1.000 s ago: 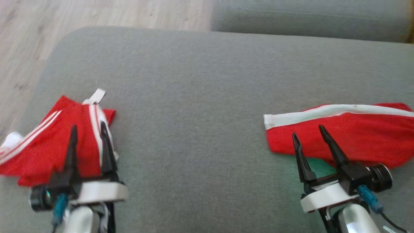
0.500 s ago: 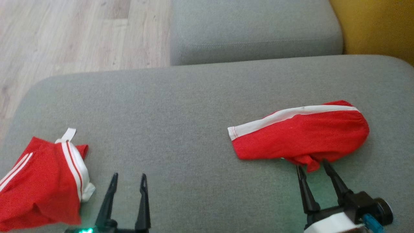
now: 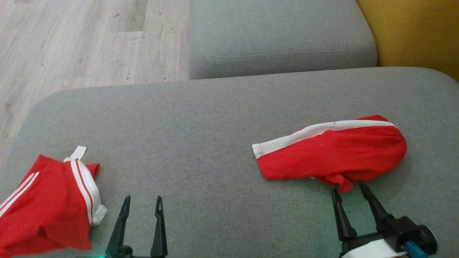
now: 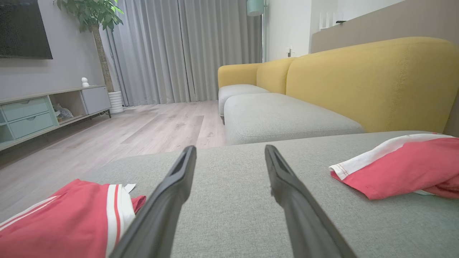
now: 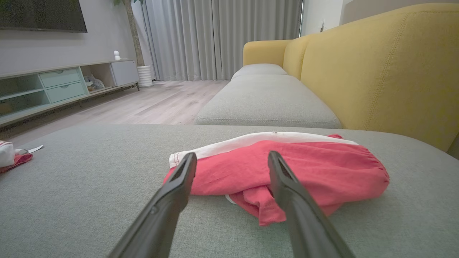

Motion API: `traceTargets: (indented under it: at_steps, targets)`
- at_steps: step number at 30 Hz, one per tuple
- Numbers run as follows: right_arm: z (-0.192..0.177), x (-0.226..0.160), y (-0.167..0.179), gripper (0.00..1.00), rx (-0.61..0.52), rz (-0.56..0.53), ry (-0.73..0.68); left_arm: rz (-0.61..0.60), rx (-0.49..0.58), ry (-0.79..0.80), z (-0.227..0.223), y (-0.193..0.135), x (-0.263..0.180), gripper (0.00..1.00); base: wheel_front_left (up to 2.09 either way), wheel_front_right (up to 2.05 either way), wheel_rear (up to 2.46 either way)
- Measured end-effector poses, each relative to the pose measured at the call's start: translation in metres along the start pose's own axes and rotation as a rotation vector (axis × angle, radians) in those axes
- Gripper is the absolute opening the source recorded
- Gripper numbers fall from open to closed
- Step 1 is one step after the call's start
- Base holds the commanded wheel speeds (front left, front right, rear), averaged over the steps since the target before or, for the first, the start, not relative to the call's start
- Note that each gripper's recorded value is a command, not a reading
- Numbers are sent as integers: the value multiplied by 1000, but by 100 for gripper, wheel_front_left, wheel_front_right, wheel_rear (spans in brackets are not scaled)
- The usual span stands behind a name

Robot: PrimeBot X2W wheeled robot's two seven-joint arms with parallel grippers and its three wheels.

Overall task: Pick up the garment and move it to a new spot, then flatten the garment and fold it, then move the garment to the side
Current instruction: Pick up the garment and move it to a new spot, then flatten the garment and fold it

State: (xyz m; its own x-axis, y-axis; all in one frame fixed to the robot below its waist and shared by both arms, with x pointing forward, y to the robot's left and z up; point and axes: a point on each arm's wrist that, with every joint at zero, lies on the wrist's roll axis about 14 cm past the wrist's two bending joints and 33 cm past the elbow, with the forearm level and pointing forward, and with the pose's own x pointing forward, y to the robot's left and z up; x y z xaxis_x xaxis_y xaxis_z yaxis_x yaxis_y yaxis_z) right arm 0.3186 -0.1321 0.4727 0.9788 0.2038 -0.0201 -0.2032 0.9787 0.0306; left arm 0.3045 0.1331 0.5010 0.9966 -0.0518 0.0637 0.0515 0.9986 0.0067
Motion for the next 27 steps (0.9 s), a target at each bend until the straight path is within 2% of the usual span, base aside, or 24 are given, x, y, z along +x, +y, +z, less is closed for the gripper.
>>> traceTargets:
  at_steps: [11, 27]
  targets:
    - [-1, 3, 0, 100, 0, 5, 4, 29, 1, 9, -2, 5, -2, 100, 0, 0, 0]
    - [-4, 3, -2, 100, 1, -3, 14, 10, -3, 25, -7, 0, -1, 100, 0, 0, 0]
